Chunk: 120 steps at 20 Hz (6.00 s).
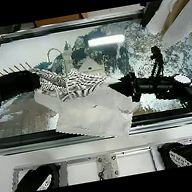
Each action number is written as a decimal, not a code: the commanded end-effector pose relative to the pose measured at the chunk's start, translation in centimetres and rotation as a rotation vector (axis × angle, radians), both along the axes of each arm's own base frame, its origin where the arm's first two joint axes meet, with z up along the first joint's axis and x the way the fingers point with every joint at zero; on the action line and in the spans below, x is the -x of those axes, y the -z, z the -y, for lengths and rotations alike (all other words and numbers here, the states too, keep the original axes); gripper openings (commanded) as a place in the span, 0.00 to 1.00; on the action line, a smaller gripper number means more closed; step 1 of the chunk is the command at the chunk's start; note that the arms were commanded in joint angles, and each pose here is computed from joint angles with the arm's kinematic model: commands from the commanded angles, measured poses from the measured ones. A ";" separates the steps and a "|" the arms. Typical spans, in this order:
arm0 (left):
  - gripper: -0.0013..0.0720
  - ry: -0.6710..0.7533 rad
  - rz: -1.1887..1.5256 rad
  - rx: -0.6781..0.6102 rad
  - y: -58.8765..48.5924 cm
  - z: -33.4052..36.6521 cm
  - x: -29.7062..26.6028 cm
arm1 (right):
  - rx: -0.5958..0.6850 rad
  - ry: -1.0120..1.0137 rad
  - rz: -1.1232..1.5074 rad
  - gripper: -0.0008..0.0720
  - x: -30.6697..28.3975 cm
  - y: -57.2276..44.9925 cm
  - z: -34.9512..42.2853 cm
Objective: Fold the clothes and pants, and hang the long-sleeved shirts on hangers.
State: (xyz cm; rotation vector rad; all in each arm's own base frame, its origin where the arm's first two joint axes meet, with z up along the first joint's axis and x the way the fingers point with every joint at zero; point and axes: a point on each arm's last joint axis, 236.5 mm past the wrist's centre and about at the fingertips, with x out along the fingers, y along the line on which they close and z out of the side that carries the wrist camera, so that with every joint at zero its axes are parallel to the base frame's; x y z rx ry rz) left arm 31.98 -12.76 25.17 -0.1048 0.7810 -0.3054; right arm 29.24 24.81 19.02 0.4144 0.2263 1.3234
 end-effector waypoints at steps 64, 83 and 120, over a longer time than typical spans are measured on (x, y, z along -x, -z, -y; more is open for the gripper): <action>0.03 -0.029 0.065 -0.027 0.4 1.9 -7.1 | 0.547 2.284 0.685 0.02 12.5 -34.0 50.7; 0.03 -0.029 0.066 -0.026 0.4 1.9 -7.1 | 0.465 2.537 0.679 0.02 16.3 -33.7 56.5; 0.03 0.003 -0.016 0.022 2.4 3.2 -5.7 | 0.345 0.750 0.385 0.84 -6.9 -17.9 16.8</action>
